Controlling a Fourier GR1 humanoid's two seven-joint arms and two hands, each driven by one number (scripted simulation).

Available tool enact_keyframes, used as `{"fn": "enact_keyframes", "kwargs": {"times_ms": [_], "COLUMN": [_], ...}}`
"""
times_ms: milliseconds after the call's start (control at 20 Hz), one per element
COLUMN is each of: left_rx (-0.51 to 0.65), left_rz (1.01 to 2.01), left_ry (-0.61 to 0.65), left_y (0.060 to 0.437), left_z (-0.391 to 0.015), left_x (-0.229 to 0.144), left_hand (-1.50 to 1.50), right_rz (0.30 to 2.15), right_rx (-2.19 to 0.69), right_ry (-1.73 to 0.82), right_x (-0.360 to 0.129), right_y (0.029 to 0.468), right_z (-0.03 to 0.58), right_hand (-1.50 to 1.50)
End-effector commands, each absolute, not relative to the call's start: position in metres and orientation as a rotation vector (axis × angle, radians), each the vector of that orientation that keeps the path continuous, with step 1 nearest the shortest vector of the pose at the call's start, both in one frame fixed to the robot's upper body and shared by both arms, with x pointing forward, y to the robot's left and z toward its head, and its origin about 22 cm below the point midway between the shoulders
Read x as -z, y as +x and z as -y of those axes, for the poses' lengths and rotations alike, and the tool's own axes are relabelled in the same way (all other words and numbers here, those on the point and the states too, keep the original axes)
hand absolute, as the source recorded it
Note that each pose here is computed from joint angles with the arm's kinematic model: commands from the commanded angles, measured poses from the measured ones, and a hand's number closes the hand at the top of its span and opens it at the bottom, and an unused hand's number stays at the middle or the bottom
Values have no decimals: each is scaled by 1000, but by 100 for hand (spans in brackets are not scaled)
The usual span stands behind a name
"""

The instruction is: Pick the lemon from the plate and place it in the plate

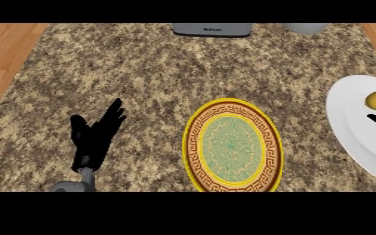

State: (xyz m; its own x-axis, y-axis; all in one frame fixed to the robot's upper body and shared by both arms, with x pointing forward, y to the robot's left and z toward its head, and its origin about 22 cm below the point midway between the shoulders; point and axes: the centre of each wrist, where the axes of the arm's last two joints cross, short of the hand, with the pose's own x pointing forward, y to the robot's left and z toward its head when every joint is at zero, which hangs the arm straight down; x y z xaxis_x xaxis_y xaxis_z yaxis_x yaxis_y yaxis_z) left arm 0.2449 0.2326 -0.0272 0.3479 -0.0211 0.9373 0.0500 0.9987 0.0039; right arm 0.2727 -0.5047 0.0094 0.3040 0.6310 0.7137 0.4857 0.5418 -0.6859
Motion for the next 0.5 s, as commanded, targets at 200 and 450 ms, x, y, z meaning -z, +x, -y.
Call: {"fn": "enact_keyframes", "kwargs": {"times_ms": [200, 450], "left_rx": [30, 26], "left_rz": [1203, 1192], "left_ry": [-34, -32], "left_y": [241, 244], "left_z": [-235, -235], "left_x": [36, 27], "left_hand": [0, 0], "right_rz": [1608, 1661], "right_rx": [72, 259], "right_ry": [-908, -862], "right_x": [-2, -25], "right_y": [273, 266], "right_z": [507, 532], "right_hand": [-150, -150]}}
